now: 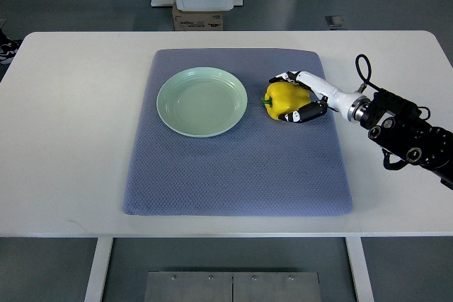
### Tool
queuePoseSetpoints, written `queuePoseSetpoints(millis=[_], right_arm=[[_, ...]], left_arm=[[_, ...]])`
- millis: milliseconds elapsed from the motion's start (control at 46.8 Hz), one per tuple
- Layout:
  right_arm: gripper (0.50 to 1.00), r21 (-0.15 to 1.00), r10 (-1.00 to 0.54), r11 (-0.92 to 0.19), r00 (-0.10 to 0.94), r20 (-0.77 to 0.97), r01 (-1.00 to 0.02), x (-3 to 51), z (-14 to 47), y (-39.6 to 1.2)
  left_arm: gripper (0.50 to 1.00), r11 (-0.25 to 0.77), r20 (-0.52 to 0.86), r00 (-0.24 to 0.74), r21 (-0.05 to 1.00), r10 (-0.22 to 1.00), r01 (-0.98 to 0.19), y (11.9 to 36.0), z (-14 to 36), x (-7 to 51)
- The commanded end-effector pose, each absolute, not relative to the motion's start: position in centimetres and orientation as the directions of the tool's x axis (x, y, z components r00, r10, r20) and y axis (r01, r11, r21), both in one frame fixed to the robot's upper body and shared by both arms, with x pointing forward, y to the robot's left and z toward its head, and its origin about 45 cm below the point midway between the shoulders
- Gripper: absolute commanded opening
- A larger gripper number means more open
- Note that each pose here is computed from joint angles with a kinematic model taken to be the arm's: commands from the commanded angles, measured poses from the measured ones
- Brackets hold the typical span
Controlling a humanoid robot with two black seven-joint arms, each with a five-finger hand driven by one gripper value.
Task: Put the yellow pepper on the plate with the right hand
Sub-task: 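Close the right hand fingers around the yellow pepper and lift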
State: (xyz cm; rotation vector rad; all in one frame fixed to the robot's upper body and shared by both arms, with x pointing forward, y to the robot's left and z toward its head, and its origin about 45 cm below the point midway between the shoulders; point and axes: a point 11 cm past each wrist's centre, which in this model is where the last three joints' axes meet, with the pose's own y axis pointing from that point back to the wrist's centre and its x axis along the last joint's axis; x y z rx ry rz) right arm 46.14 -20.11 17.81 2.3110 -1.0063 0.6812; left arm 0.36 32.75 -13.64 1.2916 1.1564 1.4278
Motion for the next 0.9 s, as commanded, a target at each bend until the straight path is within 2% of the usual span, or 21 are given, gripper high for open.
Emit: queuePoseSetpoints(millis=[0, 43, 214, 257, 321, 578, 877], right_arm=[[0.786, 0.261, -0.507, -0.583, 0.596, 0.622, -0.769, 46.2, 17.8, -20.1], [0.767, 0.259, -0.51, -0.583, 0.595, 0.622, -0.77, 46.2, 17.9, -20.1], [0.642, 0.257, -0.52, -0.579, 0.593, 0.614, -0.774, 46.3, 18.0, -20.0], [0.598, 0.252, -0.528, -0.577, 0.59, 0.611, -0.777, 46.3, 18.1, -20.1], [0.5, 0.244, -0.537, -0.575, 0.585, 0.608, -0.781, 46.5, 18.3, -20.1], [0.5, 0.179, -0.644, -0.549, 0.549, 0.532, -0.817, 47.5, 20.4, -19.5], [0.5, 0.131, -0.64, -0.635, 0.612, 0.465, -0.762, 46.9, 23.5, -14.7]], left_arm=[[1.0, -0.194, 0.192, -0.088, 0.981, 0.977, -0.015, 32.8, -13.6, 0.4], [1.0, -0.194, 0.192, -0.088, 0.981, 0.977, -0.015, 32.8, -13.6, 0.4], [1.0, -0.194, 0.192, -0.088, 0.981, 0.977, -0.015, 32.8, -13.6, 0.4], [1.0, -0.194, 0.192, -0.088, 0.981, 0.977, -0.015, 32.8, -13.6, 0.4], [1.0, -0.194, 0.192, -0.088, 0.981, 0.977, -0.015, 32.8, -13.6, 0.4], [1.0, -0.194, 0.192, -0.088, 0.981, 0.977, -0.015, 32.8, -13.6, 0.4], [1.0, -0.194, 0.192, -0.088, 0.981, 0.977, -0.015, 32.8, -13.6, 0.4]])
